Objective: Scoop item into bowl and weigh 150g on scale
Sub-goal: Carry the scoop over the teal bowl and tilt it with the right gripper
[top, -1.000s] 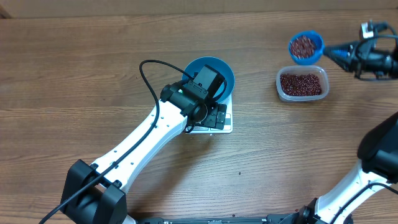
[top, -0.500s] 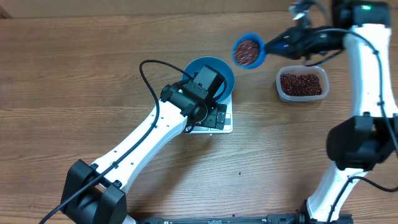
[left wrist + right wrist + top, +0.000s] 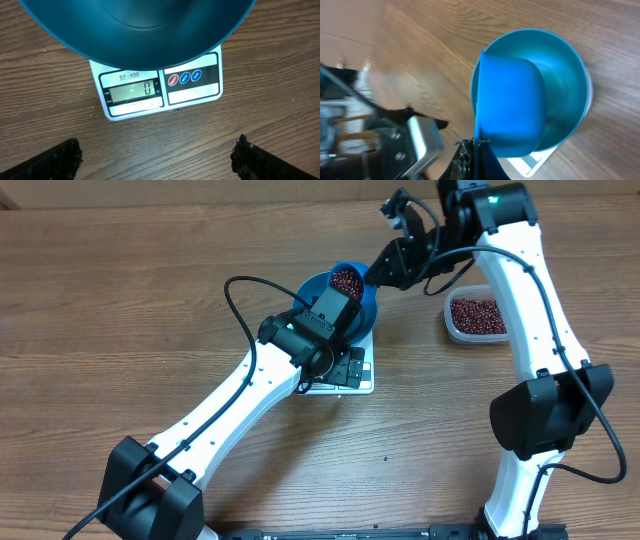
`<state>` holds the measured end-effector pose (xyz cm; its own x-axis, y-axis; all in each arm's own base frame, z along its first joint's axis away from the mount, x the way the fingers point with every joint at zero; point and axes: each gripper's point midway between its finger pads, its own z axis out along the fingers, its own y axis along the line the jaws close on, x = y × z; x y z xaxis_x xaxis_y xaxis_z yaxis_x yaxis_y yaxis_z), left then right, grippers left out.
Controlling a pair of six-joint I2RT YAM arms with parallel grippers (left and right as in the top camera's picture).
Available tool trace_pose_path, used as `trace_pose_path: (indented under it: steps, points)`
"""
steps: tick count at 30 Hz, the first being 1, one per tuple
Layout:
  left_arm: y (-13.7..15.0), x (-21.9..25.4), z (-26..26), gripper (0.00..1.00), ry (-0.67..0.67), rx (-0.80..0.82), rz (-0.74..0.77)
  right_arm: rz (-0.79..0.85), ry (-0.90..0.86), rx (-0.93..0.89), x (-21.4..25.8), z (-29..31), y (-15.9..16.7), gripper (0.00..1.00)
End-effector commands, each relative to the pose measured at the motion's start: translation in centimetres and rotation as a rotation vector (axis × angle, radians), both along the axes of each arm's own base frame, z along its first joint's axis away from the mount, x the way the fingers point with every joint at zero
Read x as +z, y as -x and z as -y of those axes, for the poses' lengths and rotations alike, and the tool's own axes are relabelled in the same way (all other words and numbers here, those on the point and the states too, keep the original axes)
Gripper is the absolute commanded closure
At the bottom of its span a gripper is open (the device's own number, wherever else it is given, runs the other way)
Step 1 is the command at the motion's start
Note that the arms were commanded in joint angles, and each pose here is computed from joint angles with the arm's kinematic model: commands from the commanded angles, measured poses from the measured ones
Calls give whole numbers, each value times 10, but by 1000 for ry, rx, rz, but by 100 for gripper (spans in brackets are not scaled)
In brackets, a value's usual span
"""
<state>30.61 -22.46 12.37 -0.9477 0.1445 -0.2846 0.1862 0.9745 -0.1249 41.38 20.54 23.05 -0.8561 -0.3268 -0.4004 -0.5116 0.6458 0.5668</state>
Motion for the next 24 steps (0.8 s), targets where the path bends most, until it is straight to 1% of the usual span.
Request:
trace_pose_path:
  steps: [1, 9, 13, 18, 24]
  points:
    - [2, -6, -1, 0, -8, -17, -14, 83, 65, -2, 7, -1, -6, 96]
    - [2, -6, -1, 1, -8, -17, -14, 174, 185, -1, -1, -2, -18, 96]
    - [2, -6, -1, 1, -8, -17, -14, 187, 188, 27, -2, -6, -15, 96]
    - [2, -6, -1, 0, -8, -17, -14, 214, 200, 119, -4, -15, -4, 96]
    - [2, -6, -1, 0, -8, -17, -14, 242, 192, 121, -1, -20, -9, 96]
